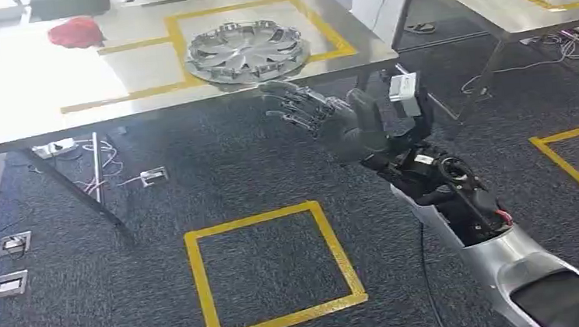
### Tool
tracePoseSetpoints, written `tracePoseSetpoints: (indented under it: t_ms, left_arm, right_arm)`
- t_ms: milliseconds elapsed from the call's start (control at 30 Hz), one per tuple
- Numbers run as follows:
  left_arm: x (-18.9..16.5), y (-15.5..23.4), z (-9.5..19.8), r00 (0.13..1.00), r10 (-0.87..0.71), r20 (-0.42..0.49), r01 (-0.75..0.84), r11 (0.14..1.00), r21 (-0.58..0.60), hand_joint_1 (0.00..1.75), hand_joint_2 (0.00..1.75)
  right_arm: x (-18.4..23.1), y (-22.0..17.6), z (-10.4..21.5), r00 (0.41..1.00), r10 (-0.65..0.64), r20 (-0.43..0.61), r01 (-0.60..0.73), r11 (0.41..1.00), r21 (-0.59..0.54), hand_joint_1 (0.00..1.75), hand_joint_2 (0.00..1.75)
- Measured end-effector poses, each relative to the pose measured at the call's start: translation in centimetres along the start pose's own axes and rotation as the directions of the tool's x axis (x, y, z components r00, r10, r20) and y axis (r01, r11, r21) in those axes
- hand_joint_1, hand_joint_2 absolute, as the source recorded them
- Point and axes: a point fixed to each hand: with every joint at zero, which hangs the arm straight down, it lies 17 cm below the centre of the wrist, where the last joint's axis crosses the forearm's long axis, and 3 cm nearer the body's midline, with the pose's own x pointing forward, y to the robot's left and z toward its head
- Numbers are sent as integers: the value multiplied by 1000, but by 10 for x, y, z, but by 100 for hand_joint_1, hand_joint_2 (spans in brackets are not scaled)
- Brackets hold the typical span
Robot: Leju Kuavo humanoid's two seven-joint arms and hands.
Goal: Take the parts from the cabinet and place them on the table.
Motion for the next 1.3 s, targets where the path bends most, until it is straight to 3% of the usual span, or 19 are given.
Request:
tracePoseSetpoints:
  t_ms: [1300]
  left_arm:
    - [-9, 2, 2, 1000, 5, 0, -5, 1000, 2, 0, 0]
  right_arm:
    - [-11, -4, 0, 999, -6, -34, 5, 1000, -23, 0, 0]
